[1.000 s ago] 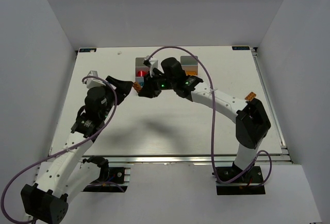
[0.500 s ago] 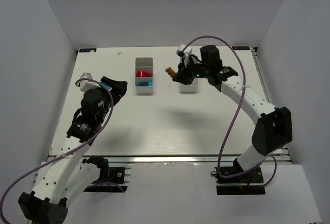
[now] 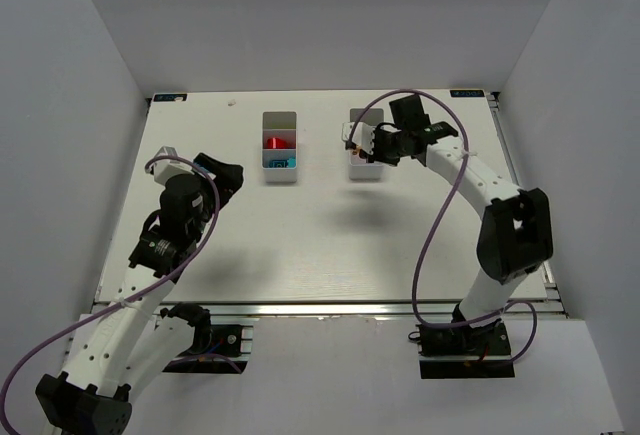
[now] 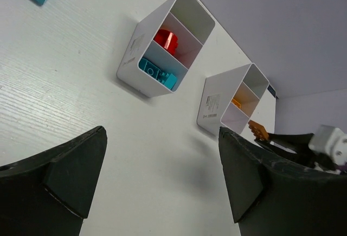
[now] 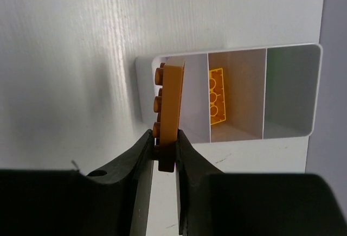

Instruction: Sort the legos into containers by color

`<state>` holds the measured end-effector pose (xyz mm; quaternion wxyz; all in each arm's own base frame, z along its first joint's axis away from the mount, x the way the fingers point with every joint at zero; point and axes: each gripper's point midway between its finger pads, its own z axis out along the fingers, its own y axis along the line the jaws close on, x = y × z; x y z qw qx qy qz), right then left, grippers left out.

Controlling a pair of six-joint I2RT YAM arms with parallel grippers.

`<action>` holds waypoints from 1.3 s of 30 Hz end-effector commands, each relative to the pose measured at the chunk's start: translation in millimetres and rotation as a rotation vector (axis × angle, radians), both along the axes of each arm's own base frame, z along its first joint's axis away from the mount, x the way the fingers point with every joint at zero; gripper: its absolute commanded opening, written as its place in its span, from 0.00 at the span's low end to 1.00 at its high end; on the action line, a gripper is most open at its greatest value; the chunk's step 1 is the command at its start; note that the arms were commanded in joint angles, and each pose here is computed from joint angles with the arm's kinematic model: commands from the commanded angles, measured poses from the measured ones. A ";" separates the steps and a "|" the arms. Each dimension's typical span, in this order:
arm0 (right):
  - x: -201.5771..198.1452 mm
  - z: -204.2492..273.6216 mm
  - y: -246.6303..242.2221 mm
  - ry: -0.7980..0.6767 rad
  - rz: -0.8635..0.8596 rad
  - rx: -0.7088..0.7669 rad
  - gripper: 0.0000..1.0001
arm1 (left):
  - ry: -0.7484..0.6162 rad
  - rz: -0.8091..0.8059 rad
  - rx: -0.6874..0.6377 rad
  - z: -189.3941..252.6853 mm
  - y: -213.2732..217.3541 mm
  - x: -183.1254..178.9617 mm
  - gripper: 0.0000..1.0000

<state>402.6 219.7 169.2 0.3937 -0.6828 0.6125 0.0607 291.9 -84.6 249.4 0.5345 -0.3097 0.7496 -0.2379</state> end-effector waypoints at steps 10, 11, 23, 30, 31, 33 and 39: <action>44.0 -33.5 -16.7 -0.039 0.039 -0.154 0.02 | 0.004 0.036 -0.002 2.6 10.2 -7.9 0.93; 44.0 -36.5 -16.7 -0.033 0.038 -0.155 0.04 | 0.005 0.036 -0.001 1.9 10.2 -8.0 0.93; 57.8 -48.2 -12.2 -0.039 0.016 -0.145 0.38 | 0.011 0.027 -0.013 0.4 7.0 -5.6 0.94; 58.4 -37.4 -14.8 -0.046 -0.005 -0.111 0.50 | 0.040 0.019 -0.011 -1.9 5.0 -2.9 0.94; 57.5 -26.7 -14.2 -0.053 -0.007 -0.082 0.50 | 0.060 0.019 -0.004 -5.5 5.5 -3.1 0.94; 56.2 -14.7 -16.3 -0.051 -0.034 -0.043 0.50 | 0.090 0.027 -0.004 -8.7 6.9 0.1 0.94; 41.0 51.4 -10.7 -0.044 -0.185 0.255 0.89 | 0.257 0.044 -0.067 -42.9 27.6 9.2 0.86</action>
